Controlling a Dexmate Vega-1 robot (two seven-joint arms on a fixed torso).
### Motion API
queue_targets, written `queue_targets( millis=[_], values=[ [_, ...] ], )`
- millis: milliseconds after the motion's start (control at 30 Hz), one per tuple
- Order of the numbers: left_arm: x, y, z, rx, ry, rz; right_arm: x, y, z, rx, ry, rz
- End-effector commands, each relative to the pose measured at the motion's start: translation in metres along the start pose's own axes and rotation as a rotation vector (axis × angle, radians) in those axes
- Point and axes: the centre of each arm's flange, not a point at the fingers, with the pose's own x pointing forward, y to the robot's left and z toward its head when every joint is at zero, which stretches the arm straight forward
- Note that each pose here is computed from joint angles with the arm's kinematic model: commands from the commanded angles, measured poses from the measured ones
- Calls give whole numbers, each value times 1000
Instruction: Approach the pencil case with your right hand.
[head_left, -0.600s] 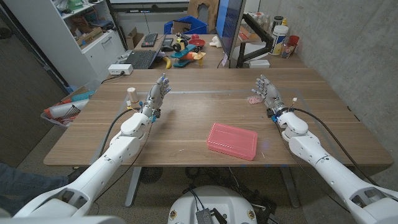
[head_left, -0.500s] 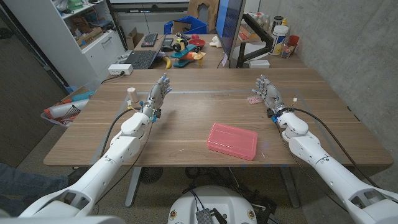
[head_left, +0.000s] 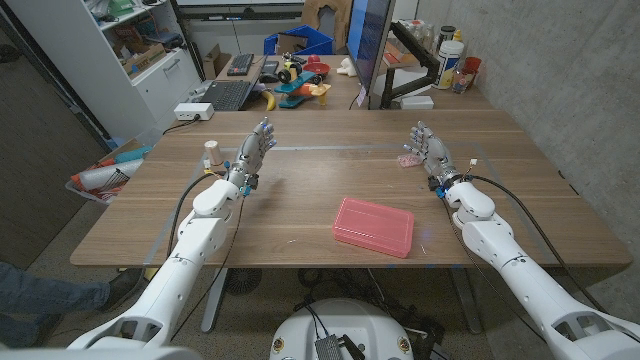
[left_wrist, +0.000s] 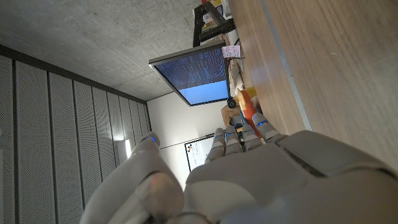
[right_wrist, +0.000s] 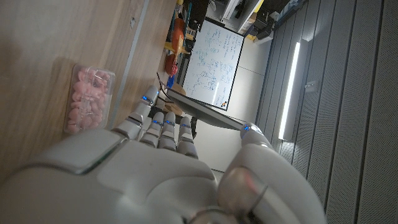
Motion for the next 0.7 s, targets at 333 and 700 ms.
queue_targets(
  millis=[333,700],
  values=[
    [-10,9,-2,18,18,-3,-1,7,2,-35,-6,6],
    [-14,10,0,26,20,-4,-8,6,8,-74,-20,13]
  ],
)
